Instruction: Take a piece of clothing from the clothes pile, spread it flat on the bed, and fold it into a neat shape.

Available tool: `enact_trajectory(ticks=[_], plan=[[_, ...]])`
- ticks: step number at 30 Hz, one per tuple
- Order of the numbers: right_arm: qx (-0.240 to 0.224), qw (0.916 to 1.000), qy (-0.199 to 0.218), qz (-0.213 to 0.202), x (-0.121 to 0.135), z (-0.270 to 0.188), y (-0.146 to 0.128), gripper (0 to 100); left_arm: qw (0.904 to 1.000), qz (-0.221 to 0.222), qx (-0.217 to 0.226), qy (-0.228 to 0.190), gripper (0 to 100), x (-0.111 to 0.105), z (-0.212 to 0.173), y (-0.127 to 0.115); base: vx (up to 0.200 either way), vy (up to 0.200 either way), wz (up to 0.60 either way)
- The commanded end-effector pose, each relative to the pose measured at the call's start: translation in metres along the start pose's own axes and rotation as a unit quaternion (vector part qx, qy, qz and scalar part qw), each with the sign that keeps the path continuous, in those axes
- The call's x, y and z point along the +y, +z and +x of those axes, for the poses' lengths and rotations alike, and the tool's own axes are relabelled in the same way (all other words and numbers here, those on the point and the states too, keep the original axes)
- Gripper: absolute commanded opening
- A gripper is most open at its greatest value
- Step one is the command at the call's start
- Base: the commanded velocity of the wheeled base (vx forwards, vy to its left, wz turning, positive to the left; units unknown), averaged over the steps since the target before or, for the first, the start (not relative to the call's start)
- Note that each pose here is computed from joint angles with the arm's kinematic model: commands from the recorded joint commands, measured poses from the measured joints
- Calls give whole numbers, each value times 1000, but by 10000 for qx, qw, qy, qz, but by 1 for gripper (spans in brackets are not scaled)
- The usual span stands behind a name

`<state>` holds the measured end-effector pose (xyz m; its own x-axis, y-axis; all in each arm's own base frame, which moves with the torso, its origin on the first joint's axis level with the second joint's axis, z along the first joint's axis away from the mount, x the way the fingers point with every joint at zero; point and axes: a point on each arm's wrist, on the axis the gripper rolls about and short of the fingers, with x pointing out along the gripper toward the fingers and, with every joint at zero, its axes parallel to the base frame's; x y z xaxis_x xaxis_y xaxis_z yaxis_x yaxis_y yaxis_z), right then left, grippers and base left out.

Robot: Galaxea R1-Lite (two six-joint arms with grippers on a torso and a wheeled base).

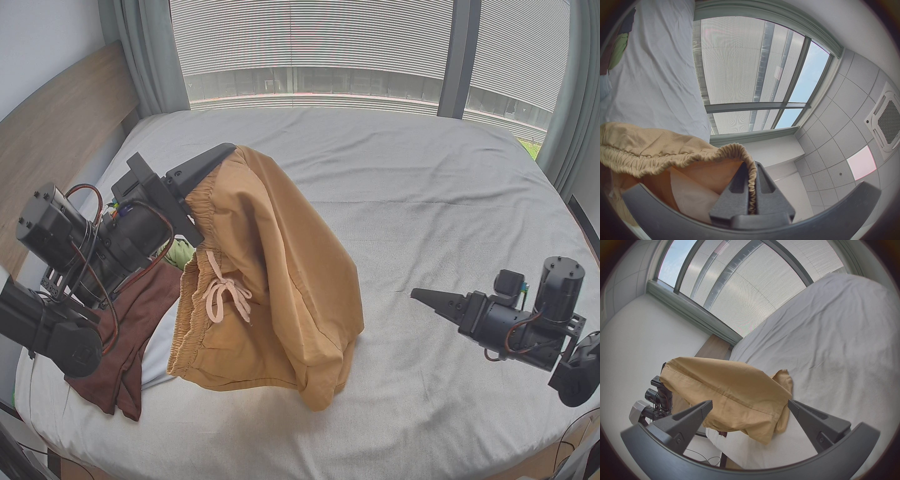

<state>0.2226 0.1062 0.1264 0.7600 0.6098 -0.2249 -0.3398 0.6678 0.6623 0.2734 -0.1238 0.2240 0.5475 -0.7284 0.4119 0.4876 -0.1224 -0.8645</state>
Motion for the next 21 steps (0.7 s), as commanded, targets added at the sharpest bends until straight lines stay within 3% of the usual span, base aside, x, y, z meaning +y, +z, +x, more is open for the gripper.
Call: enact_trajectory(ticks=[1, 11, 21], plan=[[517, 9977, -159, 418, -29, 44, -28, 100, 9999, -31, -38, 114, 0, 7, -2, 2, 0, 0, 0], [835, 9931, -257, 787, -51, 85, -42, 100, 9995, 60, -95, 301, 0, 22, -3, 7, 0, 0, 0], [1096, 9878, -314, 1064, -64, 121, -63, 100, 9995, 79, -95, 295, 0, 21, -3, 7, 0, 0, 0]])
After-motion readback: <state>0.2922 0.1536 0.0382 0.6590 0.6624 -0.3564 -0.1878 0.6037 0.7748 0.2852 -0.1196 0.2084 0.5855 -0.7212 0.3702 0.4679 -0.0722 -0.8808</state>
